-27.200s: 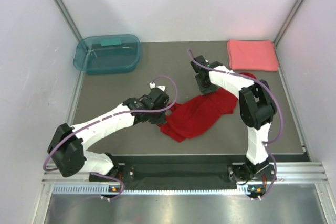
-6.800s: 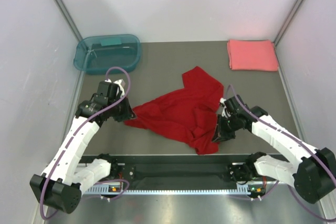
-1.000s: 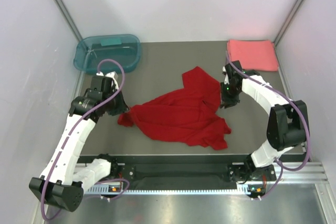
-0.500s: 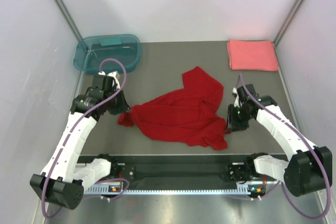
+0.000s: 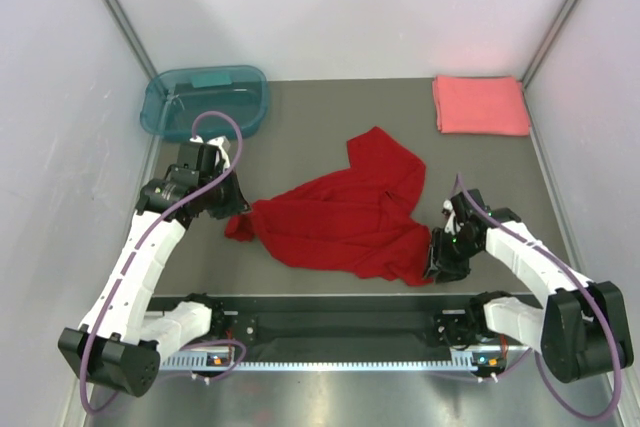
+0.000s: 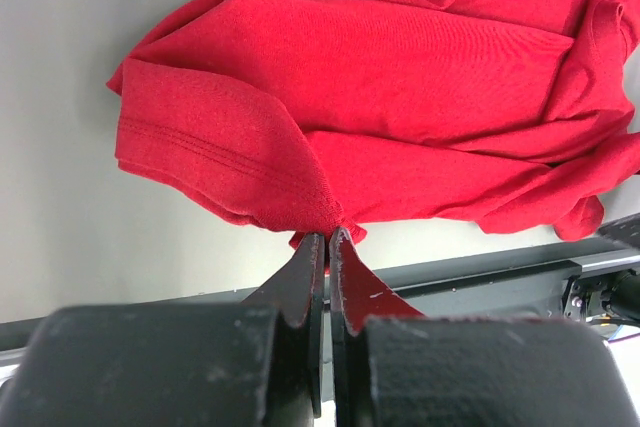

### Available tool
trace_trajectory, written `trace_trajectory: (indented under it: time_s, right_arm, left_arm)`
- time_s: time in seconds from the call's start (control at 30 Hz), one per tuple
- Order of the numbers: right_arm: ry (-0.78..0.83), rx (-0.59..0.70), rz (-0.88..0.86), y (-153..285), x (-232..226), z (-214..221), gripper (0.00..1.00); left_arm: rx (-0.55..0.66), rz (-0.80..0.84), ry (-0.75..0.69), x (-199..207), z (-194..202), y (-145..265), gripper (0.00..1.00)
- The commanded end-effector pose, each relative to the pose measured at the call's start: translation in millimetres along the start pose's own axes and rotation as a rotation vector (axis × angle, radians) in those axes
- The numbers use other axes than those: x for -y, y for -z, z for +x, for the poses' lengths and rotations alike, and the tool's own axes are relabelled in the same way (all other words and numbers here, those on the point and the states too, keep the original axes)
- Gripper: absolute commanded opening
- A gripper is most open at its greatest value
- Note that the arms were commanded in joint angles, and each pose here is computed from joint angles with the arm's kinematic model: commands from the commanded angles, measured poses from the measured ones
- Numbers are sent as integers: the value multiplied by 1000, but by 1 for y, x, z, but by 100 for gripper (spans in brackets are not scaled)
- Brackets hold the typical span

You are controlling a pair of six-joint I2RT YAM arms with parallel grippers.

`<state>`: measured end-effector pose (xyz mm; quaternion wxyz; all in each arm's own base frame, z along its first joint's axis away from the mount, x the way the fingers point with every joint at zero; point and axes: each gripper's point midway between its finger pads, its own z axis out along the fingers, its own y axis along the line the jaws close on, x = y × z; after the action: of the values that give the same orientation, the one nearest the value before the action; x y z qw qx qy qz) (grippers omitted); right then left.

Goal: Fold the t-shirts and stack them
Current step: Flatten the tshirt out

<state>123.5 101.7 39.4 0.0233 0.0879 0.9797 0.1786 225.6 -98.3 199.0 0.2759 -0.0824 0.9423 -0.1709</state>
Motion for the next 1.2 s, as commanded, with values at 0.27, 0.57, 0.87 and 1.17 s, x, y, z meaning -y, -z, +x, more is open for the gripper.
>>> trace_trajectory:
  time_s: [0.27,0.57,0.87,1.17]
  right_arm:
    - [-19,71,-6,-6,2,-11,41]
    - [-29,74,-27,-17,-2,-19,39]
    - [-21,38,-96,-9,-11,-1,2]
    - [-27,222,-223,59,-50,-17,0]
  left_arm:
    - [35,39,0,7,-8,0,0]
    - [24,44,4,8,-6,-2,0]
    - [30,43,4,7,-6,1,0]
    - [97,43,10,10,-16,17,0]
